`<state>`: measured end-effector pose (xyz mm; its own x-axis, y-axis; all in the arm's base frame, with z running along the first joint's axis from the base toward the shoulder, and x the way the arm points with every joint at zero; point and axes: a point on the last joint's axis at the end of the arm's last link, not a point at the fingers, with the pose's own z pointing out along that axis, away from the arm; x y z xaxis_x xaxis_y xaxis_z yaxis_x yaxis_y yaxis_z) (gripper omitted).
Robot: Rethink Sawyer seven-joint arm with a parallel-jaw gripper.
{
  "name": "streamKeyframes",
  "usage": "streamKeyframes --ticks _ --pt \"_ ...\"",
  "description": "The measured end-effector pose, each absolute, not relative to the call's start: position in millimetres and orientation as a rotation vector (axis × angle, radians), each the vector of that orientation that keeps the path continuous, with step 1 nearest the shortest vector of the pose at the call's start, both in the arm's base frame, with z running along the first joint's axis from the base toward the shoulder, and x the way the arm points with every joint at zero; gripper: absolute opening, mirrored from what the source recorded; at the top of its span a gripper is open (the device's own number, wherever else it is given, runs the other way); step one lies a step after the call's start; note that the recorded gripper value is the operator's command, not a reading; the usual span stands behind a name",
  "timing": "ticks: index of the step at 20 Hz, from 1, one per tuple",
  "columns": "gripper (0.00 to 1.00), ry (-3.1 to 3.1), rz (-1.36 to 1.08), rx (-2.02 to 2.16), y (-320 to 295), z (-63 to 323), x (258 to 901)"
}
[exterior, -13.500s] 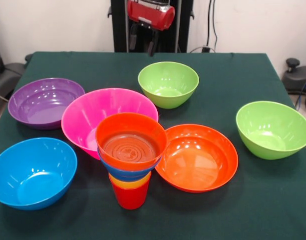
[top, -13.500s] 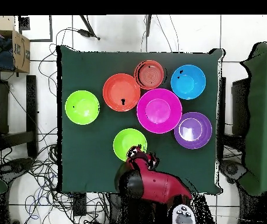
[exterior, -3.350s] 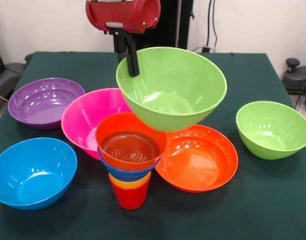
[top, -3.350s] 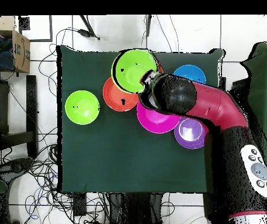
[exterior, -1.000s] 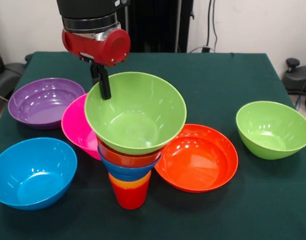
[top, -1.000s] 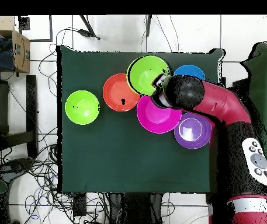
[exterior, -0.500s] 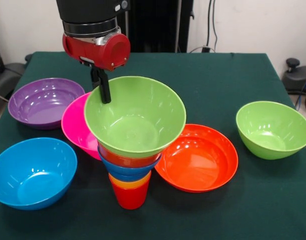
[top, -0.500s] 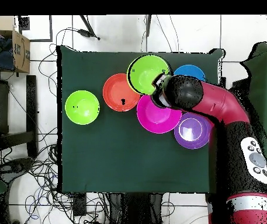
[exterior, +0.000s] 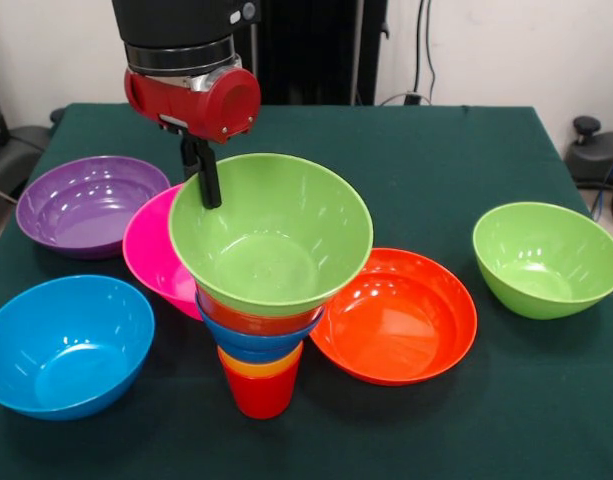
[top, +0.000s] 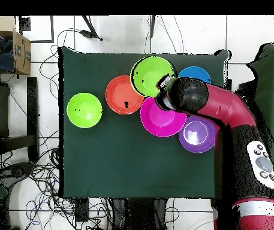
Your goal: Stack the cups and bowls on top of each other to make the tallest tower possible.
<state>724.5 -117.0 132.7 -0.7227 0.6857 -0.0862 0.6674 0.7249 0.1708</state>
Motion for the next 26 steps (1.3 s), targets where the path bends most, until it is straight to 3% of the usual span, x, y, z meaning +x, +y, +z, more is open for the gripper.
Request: streamKeyframes --ticks 26 --pt "0.00 2.690 0.130 1.053 -118.1 131.1 730.8"
